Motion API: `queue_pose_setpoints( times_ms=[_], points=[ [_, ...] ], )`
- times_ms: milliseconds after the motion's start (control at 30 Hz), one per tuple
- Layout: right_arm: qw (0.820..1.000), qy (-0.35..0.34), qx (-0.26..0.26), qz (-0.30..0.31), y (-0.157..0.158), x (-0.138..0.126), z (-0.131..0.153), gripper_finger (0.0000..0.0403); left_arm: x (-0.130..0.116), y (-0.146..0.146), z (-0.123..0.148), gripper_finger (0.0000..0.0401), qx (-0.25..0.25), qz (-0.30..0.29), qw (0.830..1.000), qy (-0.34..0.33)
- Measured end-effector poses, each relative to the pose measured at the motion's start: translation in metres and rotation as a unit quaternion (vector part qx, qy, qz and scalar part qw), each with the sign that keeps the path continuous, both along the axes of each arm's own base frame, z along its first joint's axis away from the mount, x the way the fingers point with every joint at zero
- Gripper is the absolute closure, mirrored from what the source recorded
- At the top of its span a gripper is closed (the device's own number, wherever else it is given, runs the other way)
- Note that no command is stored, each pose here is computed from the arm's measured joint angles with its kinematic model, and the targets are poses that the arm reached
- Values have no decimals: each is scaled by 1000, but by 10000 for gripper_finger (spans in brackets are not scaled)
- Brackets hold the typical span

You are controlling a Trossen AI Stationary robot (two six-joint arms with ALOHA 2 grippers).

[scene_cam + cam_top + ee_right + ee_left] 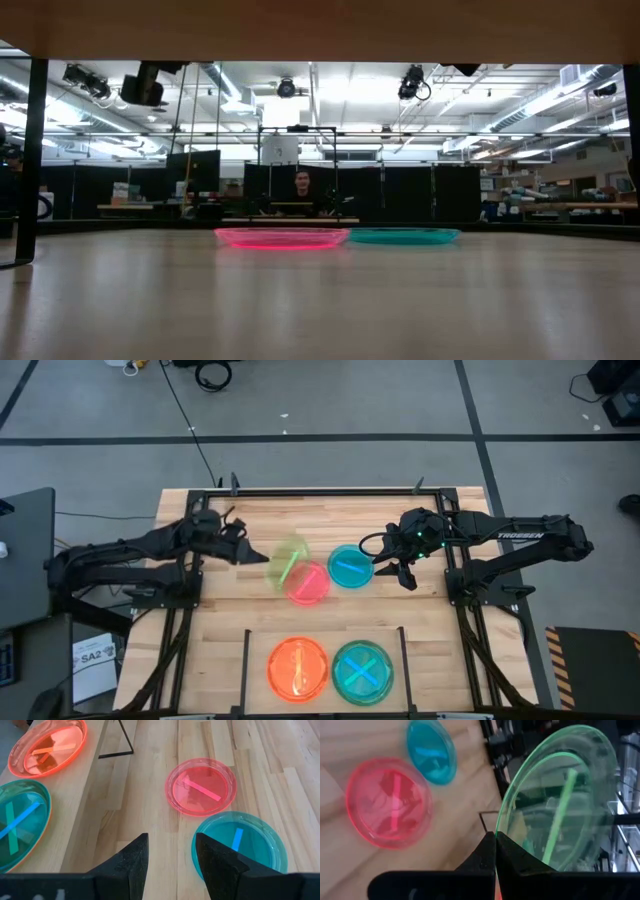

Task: Place and stack plates onto a shelf
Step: Stack the green plate on top of the orange plate on the shelf

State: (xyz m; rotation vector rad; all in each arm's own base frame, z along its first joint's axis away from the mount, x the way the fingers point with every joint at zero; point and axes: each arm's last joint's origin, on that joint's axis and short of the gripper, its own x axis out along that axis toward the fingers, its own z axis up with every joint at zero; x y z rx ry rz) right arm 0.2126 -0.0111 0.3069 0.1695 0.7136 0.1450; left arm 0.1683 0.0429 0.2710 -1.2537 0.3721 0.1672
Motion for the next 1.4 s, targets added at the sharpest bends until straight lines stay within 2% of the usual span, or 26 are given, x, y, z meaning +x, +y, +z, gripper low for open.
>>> queue_pose_setpoints(
  times_ms=[200, 400, 900, 1100, 1400],
  points=[
    [1000, 0, 0, 0, 0, 0, 0, 233, 6, -26, 0, 399, -18, -14, 1000, 8],
    [1000, 0, 1, -1, 0, 0, 0, 233, 9, -51, 5, 399, -27, -18, 999, -15],
    [1000, 0, 1, -1, 0, 0, 0, 233, 0, -98, 5, 399, -88, -9, 996, -7],
    [1000, 1, 1, -1, 0, 0, 0, 233, -1, -113, 8, 399, -97, -3, 995, -30],
    [1000, 0, 1, -1, 0, 0, 0, 233, 21, -138, 42, 400, -72, -27, 997, 14]
  ],
)
